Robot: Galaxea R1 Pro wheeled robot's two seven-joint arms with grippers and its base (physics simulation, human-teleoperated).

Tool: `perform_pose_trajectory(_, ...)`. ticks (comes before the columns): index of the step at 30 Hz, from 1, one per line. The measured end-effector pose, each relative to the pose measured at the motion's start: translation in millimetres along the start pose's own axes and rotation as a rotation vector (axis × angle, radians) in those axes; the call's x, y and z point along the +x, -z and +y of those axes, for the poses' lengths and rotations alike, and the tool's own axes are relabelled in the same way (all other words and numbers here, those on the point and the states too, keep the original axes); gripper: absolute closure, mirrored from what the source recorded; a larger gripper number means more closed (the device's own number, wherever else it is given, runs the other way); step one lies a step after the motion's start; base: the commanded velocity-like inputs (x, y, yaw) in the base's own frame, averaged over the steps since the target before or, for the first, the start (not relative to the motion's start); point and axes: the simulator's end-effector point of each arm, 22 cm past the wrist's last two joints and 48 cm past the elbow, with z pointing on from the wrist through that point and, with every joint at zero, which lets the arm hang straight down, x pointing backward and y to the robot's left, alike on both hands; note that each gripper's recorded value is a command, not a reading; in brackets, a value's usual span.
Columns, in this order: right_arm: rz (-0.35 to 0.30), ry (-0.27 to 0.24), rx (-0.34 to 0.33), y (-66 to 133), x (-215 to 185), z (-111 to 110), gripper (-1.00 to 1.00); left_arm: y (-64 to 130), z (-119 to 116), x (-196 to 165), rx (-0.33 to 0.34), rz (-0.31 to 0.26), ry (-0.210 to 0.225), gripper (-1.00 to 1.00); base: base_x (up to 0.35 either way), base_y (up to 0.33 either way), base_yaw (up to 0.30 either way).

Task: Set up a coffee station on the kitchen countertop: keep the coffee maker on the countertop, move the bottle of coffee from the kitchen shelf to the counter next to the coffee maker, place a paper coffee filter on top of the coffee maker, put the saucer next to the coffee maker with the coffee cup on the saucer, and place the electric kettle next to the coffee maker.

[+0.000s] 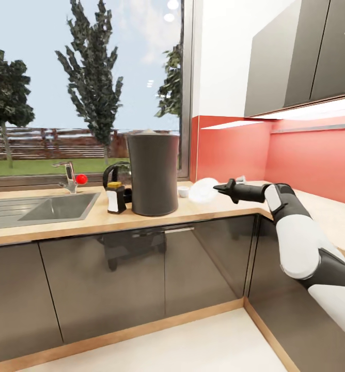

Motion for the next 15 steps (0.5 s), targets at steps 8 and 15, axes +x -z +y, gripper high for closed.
perform_pose_trajectory(8,-0.082,-0.192,0.082,-10.7,-10.7,-12.6,1.00,0.1,-0.8,-2.9,0.004,-0.014,0.006,-1.00,0.055,-0.026,0.000)
perform_pose_trajectory(15,-0.054,-0.230,0.093,-18.4,2.2,-19.0,1.00,0.1,-0.8,-3.0,0.004,-0.014,0.007,-1.00,0.008,-0.004,0.000)
